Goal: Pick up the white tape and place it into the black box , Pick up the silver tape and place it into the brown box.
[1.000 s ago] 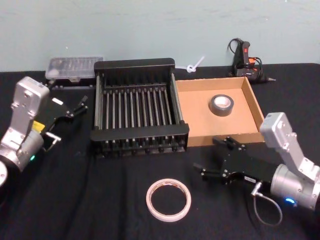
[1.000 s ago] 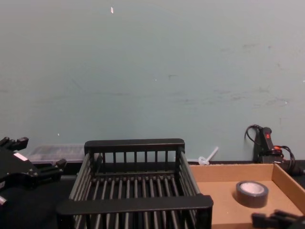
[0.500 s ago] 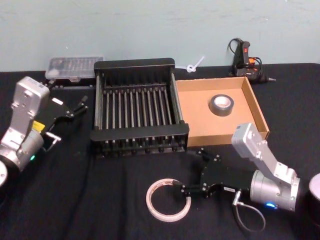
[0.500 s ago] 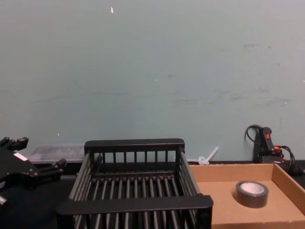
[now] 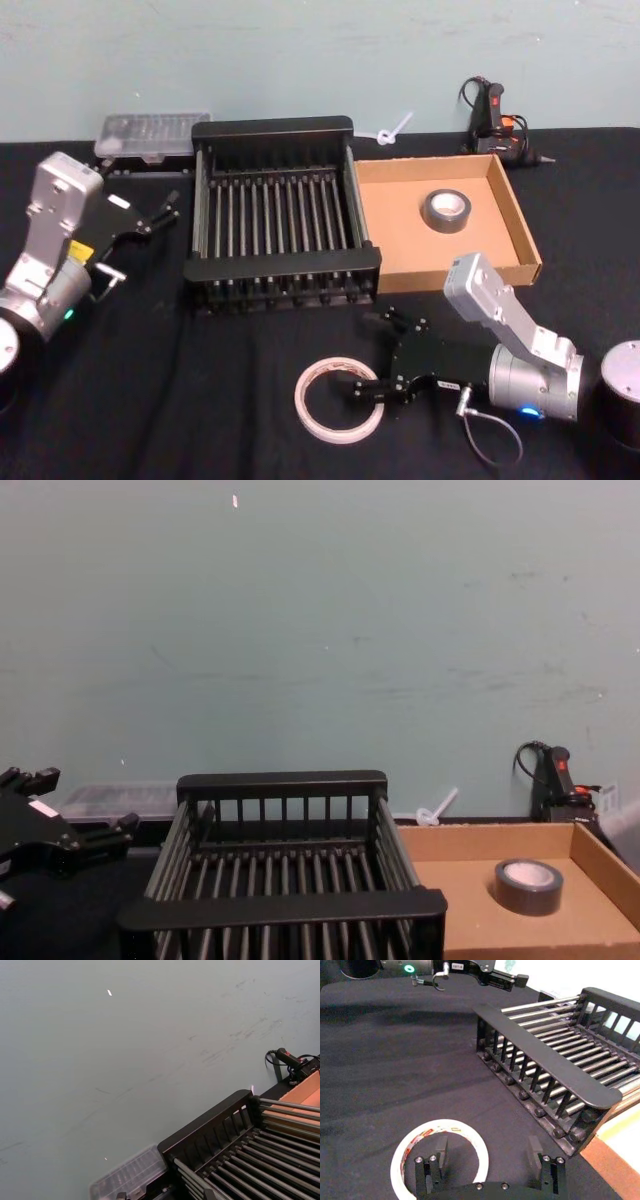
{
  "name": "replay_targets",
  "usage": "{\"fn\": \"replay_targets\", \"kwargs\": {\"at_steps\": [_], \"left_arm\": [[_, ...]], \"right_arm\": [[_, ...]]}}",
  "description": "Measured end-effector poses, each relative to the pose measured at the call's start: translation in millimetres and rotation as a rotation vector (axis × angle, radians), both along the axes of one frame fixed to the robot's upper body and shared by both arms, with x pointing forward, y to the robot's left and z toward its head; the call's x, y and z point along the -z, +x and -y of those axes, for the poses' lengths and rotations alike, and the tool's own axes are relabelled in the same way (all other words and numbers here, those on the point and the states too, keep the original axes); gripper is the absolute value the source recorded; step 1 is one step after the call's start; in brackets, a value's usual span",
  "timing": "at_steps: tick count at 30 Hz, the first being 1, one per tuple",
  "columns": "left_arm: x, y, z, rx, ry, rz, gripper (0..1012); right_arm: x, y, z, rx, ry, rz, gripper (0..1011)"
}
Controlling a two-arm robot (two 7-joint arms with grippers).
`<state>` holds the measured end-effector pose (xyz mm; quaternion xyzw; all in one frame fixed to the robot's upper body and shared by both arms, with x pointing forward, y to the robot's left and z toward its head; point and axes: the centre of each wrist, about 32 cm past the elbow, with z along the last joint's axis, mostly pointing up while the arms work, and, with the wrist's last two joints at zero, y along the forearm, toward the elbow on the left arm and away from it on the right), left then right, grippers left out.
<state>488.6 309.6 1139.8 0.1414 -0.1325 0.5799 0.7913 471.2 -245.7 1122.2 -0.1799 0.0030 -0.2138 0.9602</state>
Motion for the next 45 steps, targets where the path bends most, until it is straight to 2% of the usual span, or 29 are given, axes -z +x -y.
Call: {"fn": "replay_targets", "kwargs": {"at_steps": [25,45], "left_arm": [[0.0,0.0,0.0,0.0,0.0,0.0,1001],[0.0,0.0,0.0,0.0,0.0,0.0,1001]], "right_arm": [[7.9,2.3,-4.9,-0.012,-0.03,-0.046,1002],[8.4,2.9,-4.2,-0.005,-0.041,-0.062,1000]]}}
